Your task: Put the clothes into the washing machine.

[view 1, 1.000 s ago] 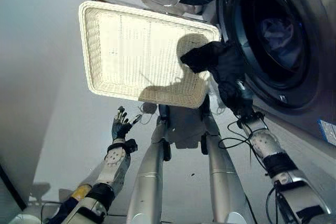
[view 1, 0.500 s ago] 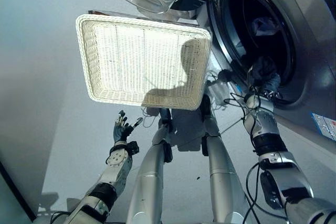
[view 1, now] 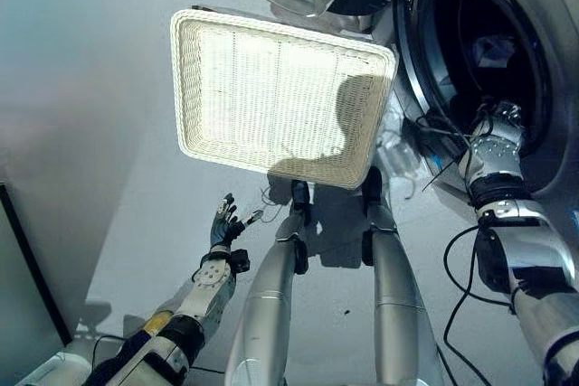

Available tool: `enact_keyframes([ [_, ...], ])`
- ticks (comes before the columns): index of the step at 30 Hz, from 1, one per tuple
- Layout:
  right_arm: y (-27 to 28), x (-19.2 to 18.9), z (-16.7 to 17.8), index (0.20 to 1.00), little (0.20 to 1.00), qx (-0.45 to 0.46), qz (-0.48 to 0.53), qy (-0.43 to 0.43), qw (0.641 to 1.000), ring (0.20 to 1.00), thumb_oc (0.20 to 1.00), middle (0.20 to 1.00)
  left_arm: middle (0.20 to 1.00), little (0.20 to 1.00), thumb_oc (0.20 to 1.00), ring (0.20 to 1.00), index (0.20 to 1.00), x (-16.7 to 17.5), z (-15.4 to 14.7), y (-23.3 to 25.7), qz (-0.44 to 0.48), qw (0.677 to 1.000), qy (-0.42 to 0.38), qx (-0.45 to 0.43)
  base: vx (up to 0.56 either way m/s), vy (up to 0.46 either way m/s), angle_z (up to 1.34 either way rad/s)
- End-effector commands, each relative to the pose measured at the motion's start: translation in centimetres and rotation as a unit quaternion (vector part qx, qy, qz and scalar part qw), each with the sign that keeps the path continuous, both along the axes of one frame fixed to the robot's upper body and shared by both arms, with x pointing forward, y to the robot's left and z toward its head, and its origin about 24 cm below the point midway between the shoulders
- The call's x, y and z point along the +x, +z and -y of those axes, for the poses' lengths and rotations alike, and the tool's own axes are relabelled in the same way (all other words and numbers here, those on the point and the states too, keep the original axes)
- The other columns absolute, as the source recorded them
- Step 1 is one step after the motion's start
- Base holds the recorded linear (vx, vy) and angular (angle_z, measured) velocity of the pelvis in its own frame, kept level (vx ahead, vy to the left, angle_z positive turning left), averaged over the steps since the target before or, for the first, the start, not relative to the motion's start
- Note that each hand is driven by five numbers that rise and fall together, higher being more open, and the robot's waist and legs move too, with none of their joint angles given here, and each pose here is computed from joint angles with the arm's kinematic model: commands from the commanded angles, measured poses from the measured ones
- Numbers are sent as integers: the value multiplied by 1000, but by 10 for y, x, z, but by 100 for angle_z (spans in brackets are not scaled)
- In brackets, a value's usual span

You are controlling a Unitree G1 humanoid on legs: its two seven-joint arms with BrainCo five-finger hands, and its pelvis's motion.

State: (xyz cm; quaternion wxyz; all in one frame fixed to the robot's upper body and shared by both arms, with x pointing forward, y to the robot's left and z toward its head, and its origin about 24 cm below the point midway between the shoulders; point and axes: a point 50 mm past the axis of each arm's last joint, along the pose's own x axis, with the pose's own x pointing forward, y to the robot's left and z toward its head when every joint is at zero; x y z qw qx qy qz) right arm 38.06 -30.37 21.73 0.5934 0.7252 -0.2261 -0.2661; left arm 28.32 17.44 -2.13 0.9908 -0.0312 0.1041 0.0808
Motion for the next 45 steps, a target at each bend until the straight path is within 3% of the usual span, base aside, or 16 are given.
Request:
enact_keyframes([
  [1,83,-37,41,200,200,-69,141,-130,979,200,200,200,1000,1000,1000,1000,1000,-10,1,-5,-6,1000,-7,-1,0,0,0],
  [9,165,-117,46,200,200,-136,253,-360,888,200,200,200,1000,1000,1000,1000,1000,-27,-11,-19,-38,999,-18,-1,8,51,-6],
  [13,193,-163,43,200,200,-161,191,-500,829,200,200,200,1000,1000,1000,1000,1000,-30,-13,-23,-45,999,-22,-13,-1,78,-10],
  [15,194,-167,41,200,200,-161,181,-517,821,200,200,200,1000,1000,1000,1000,1000,-31,-13,-24,-47,999,-23,-14,11,47,-7],
  [17,180,-175,46,200,200,-121,74,-601,787,200,200,200,1000,1000,1000,1000,1000,-27,-11,-21,-48,998,-24,-30,30,45,-4],
  [18,172,-173,51,200,200,-104,60,-601,790,200,200,200,1000,1000,1000,1000,1000,-25,-10,-20,-45,998,-26,-31,43,-21,-4],
  [19,158,-167,63,573,573,-84,30,-581,809,573,573,573,1000,1000,1000,1000,1000,-25,-8,-20,-45,998,-30,-33,8,-26,-4],
  [20,158,-167,63,573,573,-84,30,-581,809,573,573,573,1000,1000,1000,1000,1000,-25,-8,-20,-45,998,-30,-33,-3,-60,-8],
  [21,138,-157,85,1000,1000,-58,-2,-528,847,1000,1000,1000,1000,1000,1000,1000,1000,-22,-7,-16,-39,998,-38,-31,-10,-44,-4],
  [24,105,-131,110,1000,1000,-25,9,-391,920,1000,1000,1000,1000,1000,1000,1000,1000,-19,-4,-12,-35,998,-46,-27,-11,-91,8],
  [26,59,-80,113,1000,1000,-15,25,-179,983,1000,1000,1000,1000,1000,1000,1000,1000,-16,-4,-9,-31,998,-51,-19,-29,-128,13],
  [29,38,-42,79,1000,1000,-110,-33,-13,993,1000,1000,1000,1000,1000,1000,1000,1000,-11,-8,-4,-26,999,-44,-10,-63,-83,16],
  [31,29,-38,74,1000,1000,-126,-38,8,991,1000,1000,1000,1000,1000,1000,1000,1000,-11,-10,-4,-27,999,-40,-10,-35,-31,1],
  [32,7,-32,63,1000,1000,-186,-73,35,979,1000,1000,1000,1000,1000,1000,1000,1000,-10,-13,-5,-28,999,-31,-9,-22,-28,-10],
  [38,-26,-21,37,1000,1000,-277,-110,41,954,1000,1000,1000,1000,1000,1000,1000,1000,-10,-7,-10,-31,999,-24,-9,-28,-31,-10],
  [45,-42,-17,16,1000,1000,-293,-89,39,951,1000,1000,1000,1000,1000,1000,1000,1000,-11,2,-12,-26,999,-17,-21,-28,23,2],
])
